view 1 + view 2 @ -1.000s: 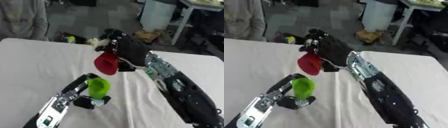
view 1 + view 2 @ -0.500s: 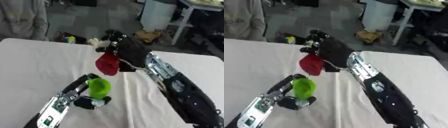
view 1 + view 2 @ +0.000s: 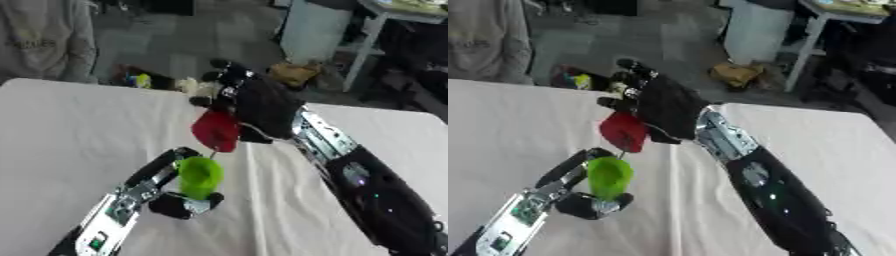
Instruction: Pour the contents of one cup into another cup.
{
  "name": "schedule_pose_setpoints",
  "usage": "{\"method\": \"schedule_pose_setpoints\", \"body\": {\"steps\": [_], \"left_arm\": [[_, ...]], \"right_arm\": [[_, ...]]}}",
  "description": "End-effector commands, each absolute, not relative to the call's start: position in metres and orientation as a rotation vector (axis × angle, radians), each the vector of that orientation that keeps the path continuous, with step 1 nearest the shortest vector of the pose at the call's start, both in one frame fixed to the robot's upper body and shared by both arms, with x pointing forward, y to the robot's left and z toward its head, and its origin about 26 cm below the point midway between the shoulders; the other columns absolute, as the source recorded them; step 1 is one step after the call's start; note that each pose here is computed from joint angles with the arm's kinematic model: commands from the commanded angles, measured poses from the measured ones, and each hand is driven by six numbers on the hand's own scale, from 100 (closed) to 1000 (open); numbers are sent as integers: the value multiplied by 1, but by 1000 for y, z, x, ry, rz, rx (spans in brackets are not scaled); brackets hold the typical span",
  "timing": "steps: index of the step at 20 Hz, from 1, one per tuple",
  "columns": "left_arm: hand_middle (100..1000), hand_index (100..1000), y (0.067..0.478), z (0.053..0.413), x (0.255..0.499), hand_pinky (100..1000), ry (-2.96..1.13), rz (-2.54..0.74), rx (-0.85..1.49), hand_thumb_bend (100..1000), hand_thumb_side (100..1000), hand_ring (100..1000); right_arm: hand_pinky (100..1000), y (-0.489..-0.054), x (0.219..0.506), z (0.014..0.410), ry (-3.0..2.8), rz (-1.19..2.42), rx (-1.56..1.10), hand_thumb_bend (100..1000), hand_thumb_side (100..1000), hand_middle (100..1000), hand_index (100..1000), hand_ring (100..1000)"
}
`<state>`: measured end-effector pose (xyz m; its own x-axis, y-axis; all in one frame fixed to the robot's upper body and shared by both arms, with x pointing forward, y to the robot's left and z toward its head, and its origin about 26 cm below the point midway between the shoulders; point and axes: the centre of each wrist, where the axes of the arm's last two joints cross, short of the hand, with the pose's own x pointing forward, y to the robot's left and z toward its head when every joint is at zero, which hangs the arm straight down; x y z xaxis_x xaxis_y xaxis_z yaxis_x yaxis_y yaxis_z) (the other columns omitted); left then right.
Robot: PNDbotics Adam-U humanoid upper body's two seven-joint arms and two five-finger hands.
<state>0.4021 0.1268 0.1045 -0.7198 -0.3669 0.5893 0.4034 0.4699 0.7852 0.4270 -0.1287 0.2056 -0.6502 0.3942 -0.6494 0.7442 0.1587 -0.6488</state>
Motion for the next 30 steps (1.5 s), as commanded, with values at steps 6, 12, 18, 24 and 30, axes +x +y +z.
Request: {"method": "schedule_pose_setpoints", "body": {"steps": [6,12,18,24,30], "left_arm": [[407,540,120,115,403,469,-2015,-1309,-34,204,394,337],[407,540,119,115,402,469,-2016,-1307,-33,205,393,336],[407,540,120,115,402,469,-2015,-1311,-22,216,395,336],[411,547,133,109,407,467,-2002,-1263,59,350,427,343],[454,586,157,104,417,475,-2002,-1133,205,491,449,394]], "right_arm": [[863,-133,426,224,2060,-1414,1131,163,100,494,790,744],[868,-133,426,224,2059,-1408,1142,168,100,494,791,745],[869,-134,427,222,2088,-1402,1151,143,100,427,773,749],[873,-137,421,228,2188,-1351,1161,100,100,365,737,757],[875,-137,409,238,2299,-1255,1142,100,100,344,702,765]]}}
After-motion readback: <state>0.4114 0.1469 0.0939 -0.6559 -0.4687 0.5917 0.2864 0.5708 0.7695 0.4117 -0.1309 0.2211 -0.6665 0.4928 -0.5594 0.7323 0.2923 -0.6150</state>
